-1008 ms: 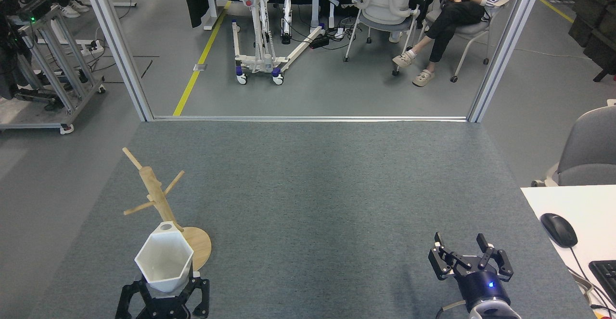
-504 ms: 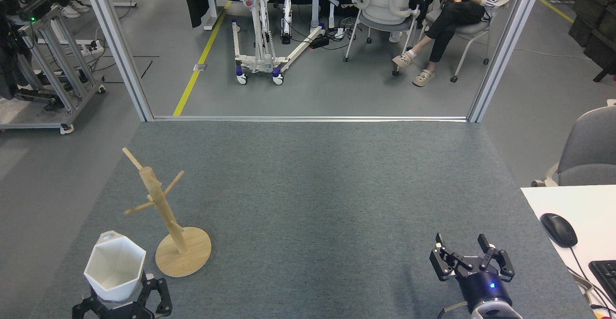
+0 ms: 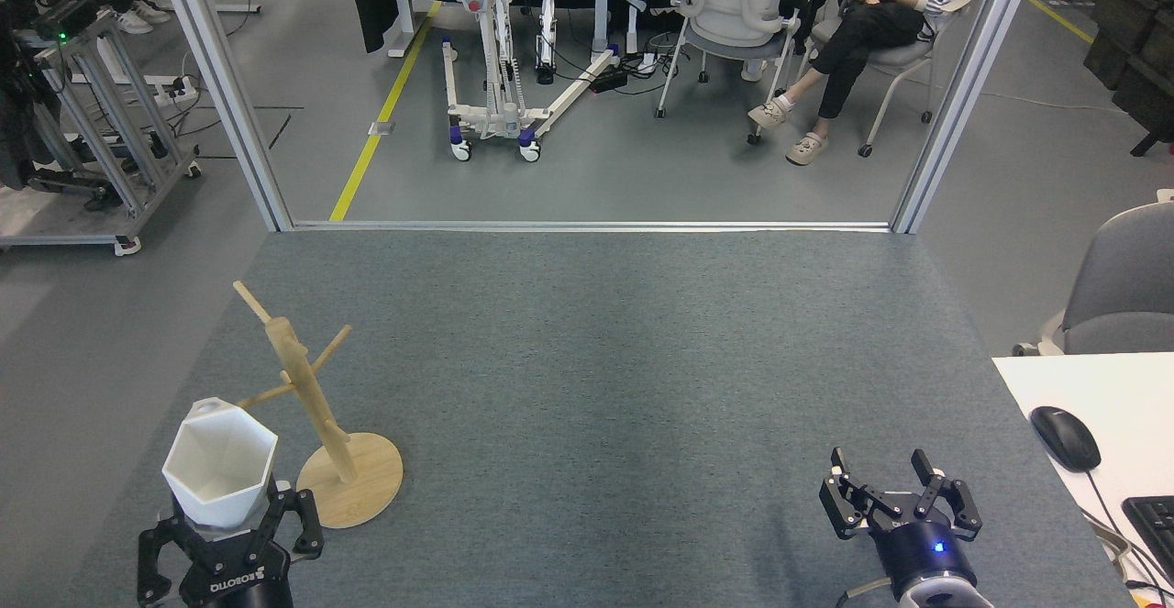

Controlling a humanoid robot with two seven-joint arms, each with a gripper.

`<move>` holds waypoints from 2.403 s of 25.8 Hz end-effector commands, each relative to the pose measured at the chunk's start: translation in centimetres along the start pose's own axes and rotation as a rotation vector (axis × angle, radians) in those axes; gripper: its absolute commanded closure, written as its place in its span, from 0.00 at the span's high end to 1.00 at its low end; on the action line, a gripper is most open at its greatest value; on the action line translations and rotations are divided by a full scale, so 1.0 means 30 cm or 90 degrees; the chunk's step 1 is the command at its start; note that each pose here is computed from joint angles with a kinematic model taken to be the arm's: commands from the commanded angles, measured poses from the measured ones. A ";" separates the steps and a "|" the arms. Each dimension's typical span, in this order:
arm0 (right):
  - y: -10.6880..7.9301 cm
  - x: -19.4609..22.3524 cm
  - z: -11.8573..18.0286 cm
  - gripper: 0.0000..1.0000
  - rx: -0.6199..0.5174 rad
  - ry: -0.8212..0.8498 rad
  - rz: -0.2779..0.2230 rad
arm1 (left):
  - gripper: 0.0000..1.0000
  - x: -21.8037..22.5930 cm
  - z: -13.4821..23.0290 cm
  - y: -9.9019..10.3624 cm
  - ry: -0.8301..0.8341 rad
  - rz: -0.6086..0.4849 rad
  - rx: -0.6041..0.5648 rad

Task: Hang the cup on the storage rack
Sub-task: 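Move the cup with the left gripper to a peg of the wooden rack, then hook the cup onto the rack peg and open the left gripper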

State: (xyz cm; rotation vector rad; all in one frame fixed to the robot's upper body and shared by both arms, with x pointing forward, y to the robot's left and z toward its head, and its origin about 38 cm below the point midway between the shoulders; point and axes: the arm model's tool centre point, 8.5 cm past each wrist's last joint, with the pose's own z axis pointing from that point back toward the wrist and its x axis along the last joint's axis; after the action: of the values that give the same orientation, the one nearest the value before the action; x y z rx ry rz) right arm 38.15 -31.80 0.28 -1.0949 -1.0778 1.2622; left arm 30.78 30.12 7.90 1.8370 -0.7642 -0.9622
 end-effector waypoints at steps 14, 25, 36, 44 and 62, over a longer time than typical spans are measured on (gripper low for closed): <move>-0.001 0.000 -0.001 0.99 0.001 0.003 -0.001 | 0.00 0.063 -0.058 0.003 -0.029 0.002 0.005; 0.000 0.002 -0.001 0.99 0.001 0.004 -0.001 | 0.00 0.095 -0.099 -0.060 -0.043 -0.013 -0.057; 0.004 0.008 0.000 0.99 0.003 0.002 0.005 | 1.00 0.088 -0.106 -0.038 -0.028 -0.004 -0.044; 0.001 0.009 -0.002 0.99 0.000 0.004 0.003 | 1.00 0.087 -0.080 -0.055 -0.033 -0.006 -0.056; -0.239 0.059 -0.001 0.99 -0.130 -0.020 0.010 | 1.00 0.063 0.091 -0.165 -0.058 -0.029 -0.130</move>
State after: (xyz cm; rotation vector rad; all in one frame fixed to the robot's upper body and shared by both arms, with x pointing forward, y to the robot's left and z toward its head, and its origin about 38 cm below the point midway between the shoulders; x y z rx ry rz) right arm 39.86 -30.57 5.91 -1.2135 -1.2063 1.2135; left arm 30.98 29.53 2.84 1.6725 -0.6708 -1.1036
